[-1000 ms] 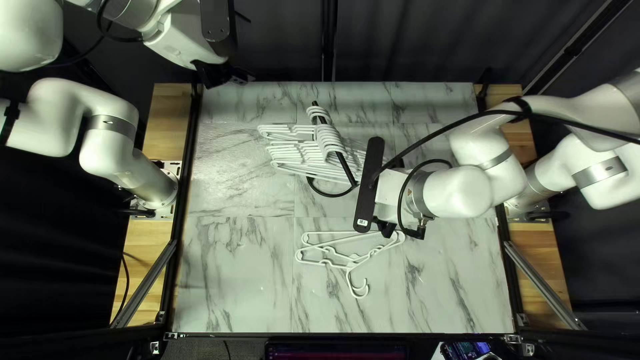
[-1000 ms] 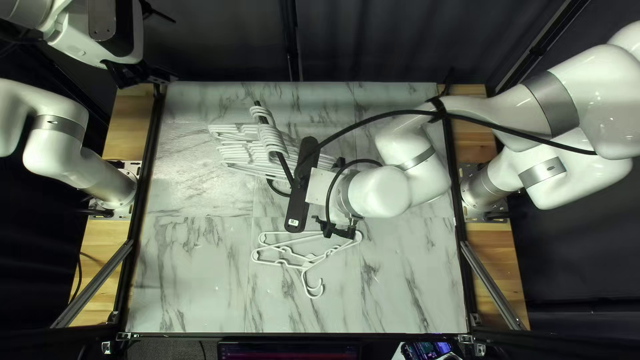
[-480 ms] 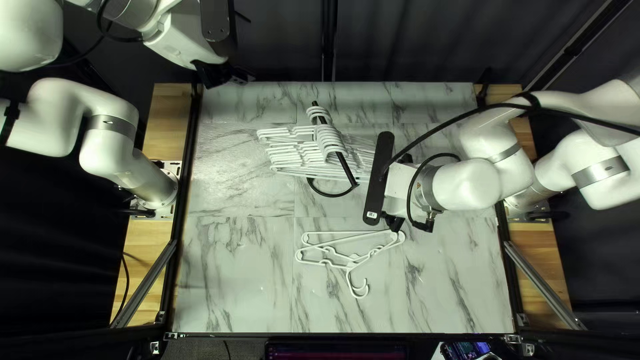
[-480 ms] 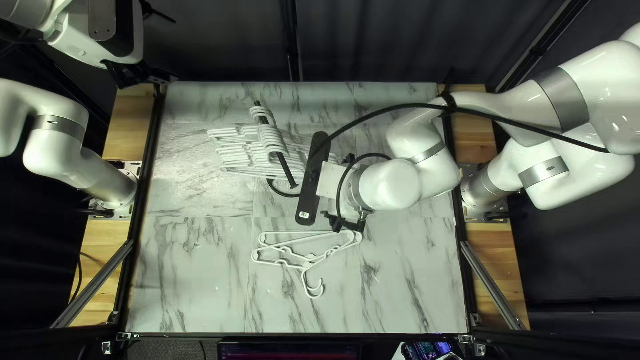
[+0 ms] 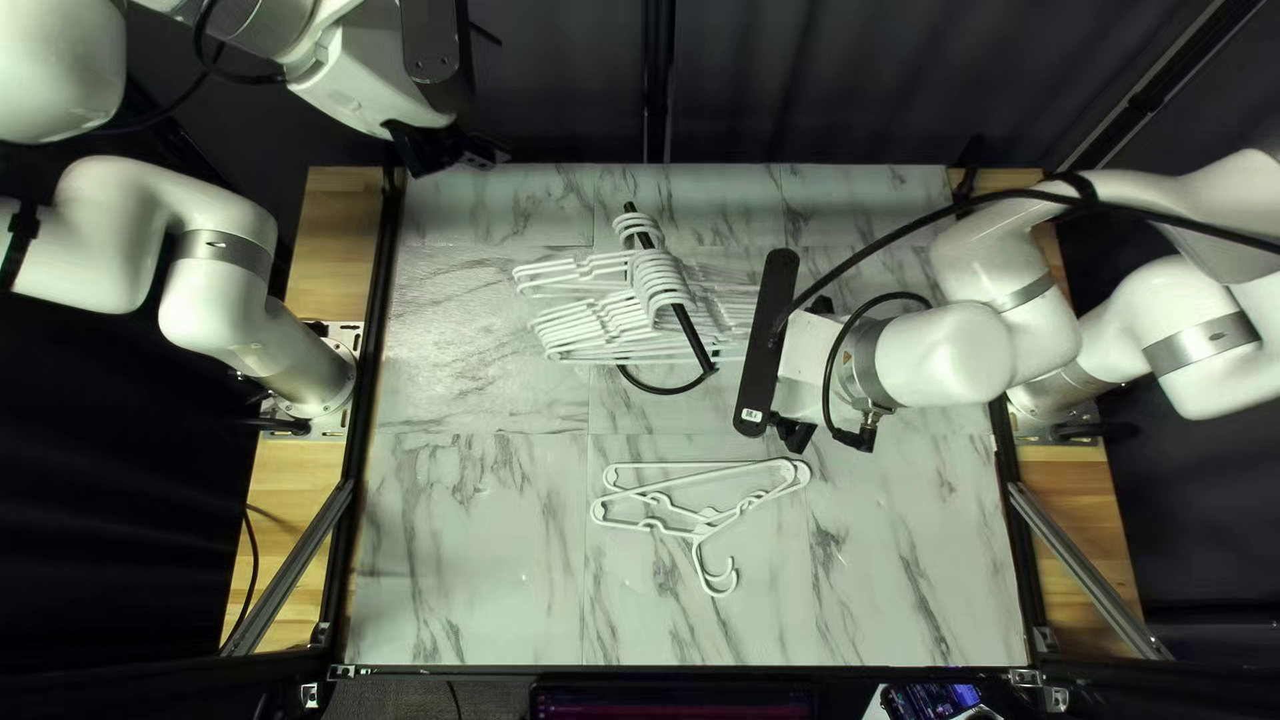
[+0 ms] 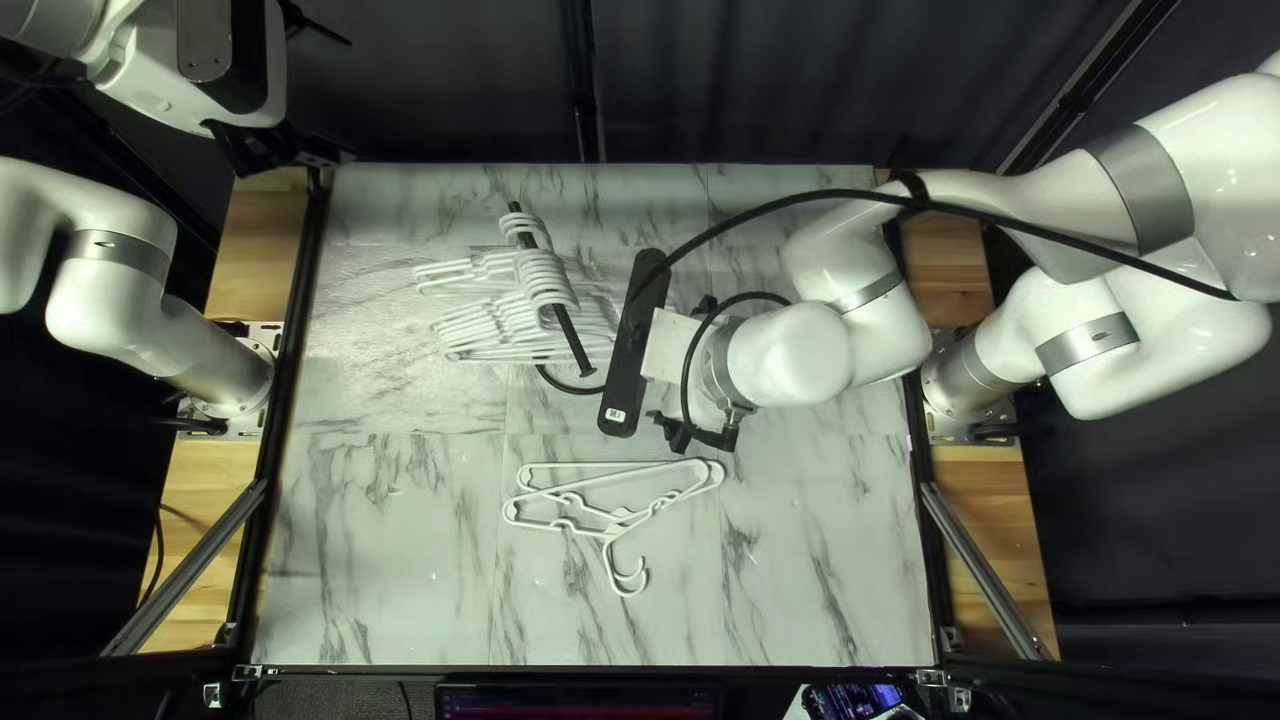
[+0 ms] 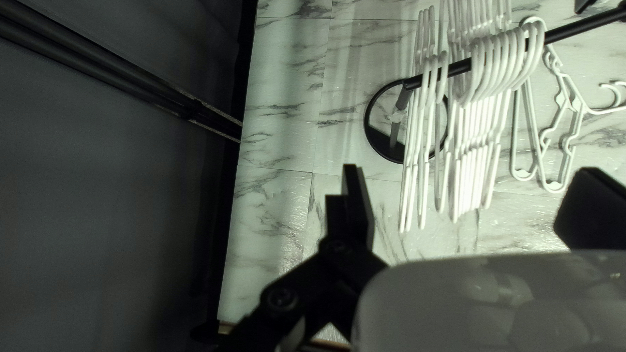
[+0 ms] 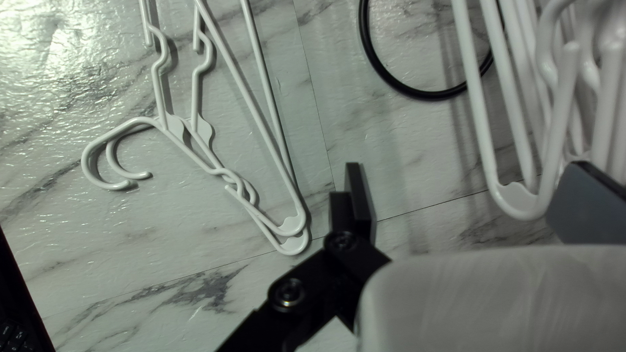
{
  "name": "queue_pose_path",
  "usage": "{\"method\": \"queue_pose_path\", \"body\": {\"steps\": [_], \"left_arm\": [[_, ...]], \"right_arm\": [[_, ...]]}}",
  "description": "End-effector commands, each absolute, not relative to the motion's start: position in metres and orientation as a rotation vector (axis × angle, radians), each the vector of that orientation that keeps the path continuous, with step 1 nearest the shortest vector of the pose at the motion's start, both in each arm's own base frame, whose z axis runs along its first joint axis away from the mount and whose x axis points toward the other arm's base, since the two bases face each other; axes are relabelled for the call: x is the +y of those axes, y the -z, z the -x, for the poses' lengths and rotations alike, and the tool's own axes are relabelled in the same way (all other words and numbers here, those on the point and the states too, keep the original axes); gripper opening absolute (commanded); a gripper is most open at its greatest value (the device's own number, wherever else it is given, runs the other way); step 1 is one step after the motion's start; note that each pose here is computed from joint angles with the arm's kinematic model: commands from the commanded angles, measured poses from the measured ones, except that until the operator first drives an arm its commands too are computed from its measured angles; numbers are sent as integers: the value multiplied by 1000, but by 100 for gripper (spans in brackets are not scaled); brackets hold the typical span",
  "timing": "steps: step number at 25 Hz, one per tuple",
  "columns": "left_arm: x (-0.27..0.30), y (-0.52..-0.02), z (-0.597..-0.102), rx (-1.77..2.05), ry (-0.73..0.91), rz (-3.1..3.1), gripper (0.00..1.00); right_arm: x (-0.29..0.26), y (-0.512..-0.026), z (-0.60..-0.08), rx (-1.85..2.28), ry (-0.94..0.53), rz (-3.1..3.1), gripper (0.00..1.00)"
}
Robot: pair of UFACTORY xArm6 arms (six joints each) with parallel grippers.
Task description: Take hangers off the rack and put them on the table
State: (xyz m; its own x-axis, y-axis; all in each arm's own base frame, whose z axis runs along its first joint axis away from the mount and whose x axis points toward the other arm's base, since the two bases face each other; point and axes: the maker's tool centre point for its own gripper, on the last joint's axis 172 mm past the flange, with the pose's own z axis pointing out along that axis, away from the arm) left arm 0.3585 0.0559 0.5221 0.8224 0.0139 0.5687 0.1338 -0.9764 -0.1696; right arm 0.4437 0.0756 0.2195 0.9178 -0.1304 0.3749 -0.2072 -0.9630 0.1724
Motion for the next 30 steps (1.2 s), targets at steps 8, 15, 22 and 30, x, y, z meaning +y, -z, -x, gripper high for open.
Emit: {"method": "queue_pose_path", "body": {"steps": [8,15,22,30], "left_arm": [[56,-522,-359,-115,873,2803,100],[56,-522,-359,-115,873,2803,100],[56,-522,-359,-115,873,2803,100],[56,-522,-359,-115,873,2803,100]], "right_arm": [[70,-221,-443,-246,-551,-2866,100],[59,-223,-444,-239,-557,-2867,100],[58,-225,-444,-231,-552,-2869,100],[55,-235,-432,-206,-539,-2874,100]]}}
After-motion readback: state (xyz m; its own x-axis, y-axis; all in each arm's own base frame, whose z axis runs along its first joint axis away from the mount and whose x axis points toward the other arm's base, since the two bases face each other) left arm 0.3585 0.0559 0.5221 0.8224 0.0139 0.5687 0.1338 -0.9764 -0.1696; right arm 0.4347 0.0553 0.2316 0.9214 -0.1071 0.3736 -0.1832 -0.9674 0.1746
